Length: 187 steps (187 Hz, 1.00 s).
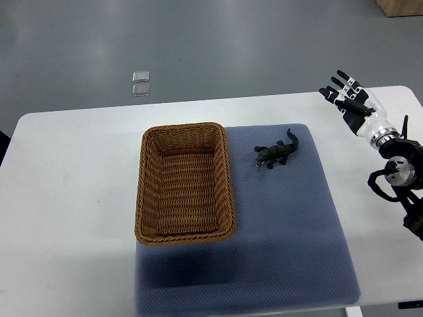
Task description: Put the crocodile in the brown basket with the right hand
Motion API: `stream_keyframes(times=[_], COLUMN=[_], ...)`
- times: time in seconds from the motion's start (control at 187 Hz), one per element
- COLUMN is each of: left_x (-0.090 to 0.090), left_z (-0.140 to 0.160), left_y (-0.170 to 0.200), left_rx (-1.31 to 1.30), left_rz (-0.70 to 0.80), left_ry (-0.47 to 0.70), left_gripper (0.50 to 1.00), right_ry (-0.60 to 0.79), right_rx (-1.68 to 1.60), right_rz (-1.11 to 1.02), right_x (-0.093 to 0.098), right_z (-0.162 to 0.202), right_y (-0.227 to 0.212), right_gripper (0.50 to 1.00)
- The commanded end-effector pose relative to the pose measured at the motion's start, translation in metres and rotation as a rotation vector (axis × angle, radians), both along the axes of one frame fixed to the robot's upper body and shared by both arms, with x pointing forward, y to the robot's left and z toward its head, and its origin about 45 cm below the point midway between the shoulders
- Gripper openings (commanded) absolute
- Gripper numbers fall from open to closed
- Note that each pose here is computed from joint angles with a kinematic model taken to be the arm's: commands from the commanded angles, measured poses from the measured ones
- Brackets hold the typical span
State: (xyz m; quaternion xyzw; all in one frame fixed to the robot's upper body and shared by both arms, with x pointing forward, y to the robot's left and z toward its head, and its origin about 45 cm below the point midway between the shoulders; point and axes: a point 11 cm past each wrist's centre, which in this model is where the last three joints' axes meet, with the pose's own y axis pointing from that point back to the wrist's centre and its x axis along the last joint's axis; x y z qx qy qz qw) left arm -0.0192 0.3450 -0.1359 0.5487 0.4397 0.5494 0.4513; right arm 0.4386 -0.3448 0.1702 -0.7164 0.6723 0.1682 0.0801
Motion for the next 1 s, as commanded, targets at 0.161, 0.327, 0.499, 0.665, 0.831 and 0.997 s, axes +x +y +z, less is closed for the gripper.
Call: stream_keyframes(times=[0.161, 0.327, 0.499, 0.665, 0.831, 0.997], left_x=[0.0003, 0.0010, -0.0009, -0.0008, -0.0009, -0.0008], left_z=[-0.0001, 0.0000, 0.0000, 0.0000, 0.0000, 0.0000], left_y=[-0.0005, 0.0000, 0.0000, -0.0004, 0.0000, 0.0000], left_rx=[-0.002, 0.000, 0.000, 0.000, 0.000, 0.000], left_rz=[0.002, -0.003, -0.004, -0.004, -0.004, -0.002], left_ry=[-0.002, -0.002, 0.001, 0.001, 0.001, 0.000], left_gripper=[1.000, 1.000, 1.000, 1.000, 1.000, 1.000], right_ry=[0.000, 0.001, 0.002, 0.002, -0.001, -0.008], right_rx=[0.000, -0.002, -0.003, -0.004, -0.005, -0.004], right_rz=[0.002, 0.004, 0.002, 0.002, 0.007, 0.012], right_x=[-0.0003, -0.0004, -0.0004, -0.0005, 0.0001, 0.0010], right_z=[-0.0003, -0.0006, -0.0006, -0.0007, 0.0006, 0.0028], right_y=[0.0006, 0.0009, 0.0007, -0.0002, 0.0012, 0.0027], right_gripper=[0.930, 0.930, 0.930, 0.930, 0.930, 0.930])
